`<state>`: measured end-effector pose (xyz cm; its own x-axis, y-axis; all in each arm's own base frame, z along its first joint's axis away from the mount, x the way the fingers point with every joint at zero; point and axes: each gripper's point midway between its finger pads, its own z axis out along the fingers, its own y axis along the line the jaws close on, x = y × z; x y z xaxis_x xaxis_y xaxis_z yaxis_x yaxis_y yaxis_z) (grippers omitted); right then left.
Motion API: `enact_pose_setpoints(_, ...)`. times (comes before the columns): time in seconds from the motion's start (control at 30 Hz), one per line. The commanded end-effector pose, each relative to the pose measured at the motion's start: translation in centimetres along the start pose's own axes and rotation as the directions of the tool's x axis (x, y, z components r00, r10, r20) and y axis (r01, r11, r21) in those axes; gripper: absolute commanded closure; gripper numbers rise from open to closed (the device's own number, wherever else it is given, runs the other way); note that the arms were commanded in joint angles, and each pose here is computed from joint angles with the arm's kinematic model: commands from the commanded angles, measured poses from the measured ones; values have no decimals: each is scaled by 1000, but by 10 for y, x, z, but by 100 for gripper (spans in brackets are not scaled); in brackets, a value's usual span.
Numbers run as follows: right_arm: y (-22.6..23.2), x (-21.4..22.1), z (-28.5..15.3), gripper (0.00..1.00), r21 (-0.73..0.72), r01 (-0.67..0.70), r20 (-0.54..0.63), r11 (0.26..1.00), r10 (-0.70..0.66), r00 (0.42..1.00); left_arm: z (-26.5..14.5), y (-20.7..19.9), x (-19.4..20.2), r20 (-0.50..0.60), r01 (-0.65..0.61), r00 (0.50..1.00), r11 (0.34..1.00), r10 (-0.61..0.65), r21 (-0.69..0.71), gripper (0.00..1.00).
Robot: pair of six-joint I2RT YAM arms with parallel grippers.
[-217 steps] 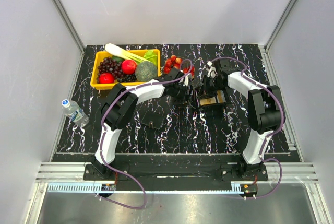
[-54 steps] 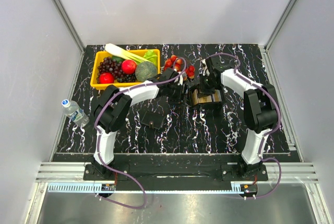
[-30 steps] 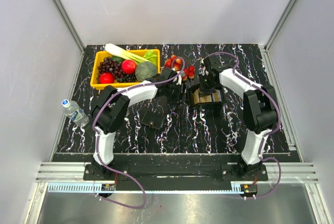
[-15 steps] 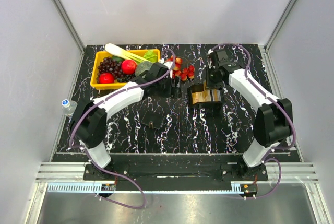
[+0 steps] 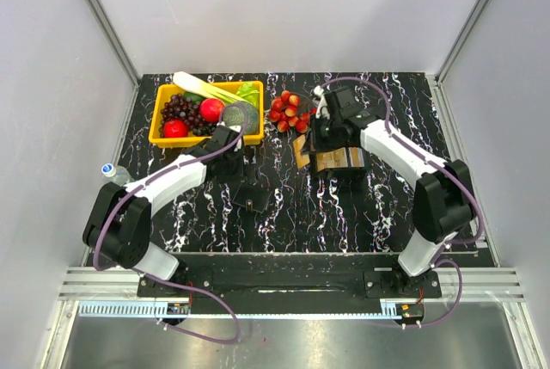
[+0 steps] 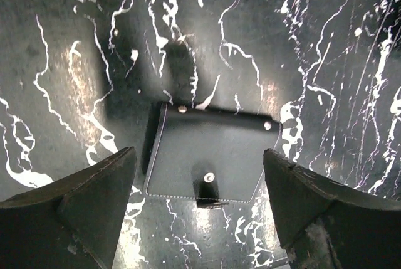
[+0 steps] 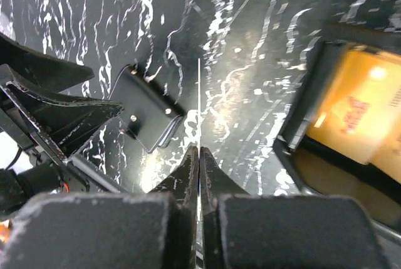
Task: Put the credit cards into the card holder
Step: Pick up the credit card from the storage box, then open the card holder at the center of the board.
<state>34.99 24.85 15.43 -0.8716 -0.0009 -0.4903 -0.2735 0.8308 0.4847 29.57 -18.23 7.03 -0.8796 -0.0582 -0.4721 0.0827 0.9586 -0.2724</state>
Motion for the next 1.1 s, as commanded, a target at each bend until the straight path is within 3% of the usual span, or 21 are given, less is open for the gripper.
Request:
enact_pose_setpoints(0.0, 28, 18, 26, 100, -108, -4, -69, 994, -4, 998, -10, 10, 1, 22, 66, 998, 998, -66, -15, 14)
enact_pose_setpoints(0.2, 20, 36, 56, 100, -107, -25, -155, 994, 8, 988, -1, -2, 29, -62, 117, 992, 988, -112, 99, 15)
enact_pose_setpoints(0.37, 20, 44, 70, 100, -139, -38, -199, 989, 10, 980, 4, -2, 37, -87, 134, 988, 985, -125, 111, 16)
enact_pose_setpoints(0.7, 15, 63, 93, 99, -161, -59, -276, 985, 13, 961, 5, -16, 37, -110, 151, 985, 970, -132, 192, 41)
enact_pose_setpoints(1.07, 8, 73, 101, 98, -147, -44, -306, 988, -3, 952, 9, 12, 50, -114, 162, 981, 985, -154, 63, 30)
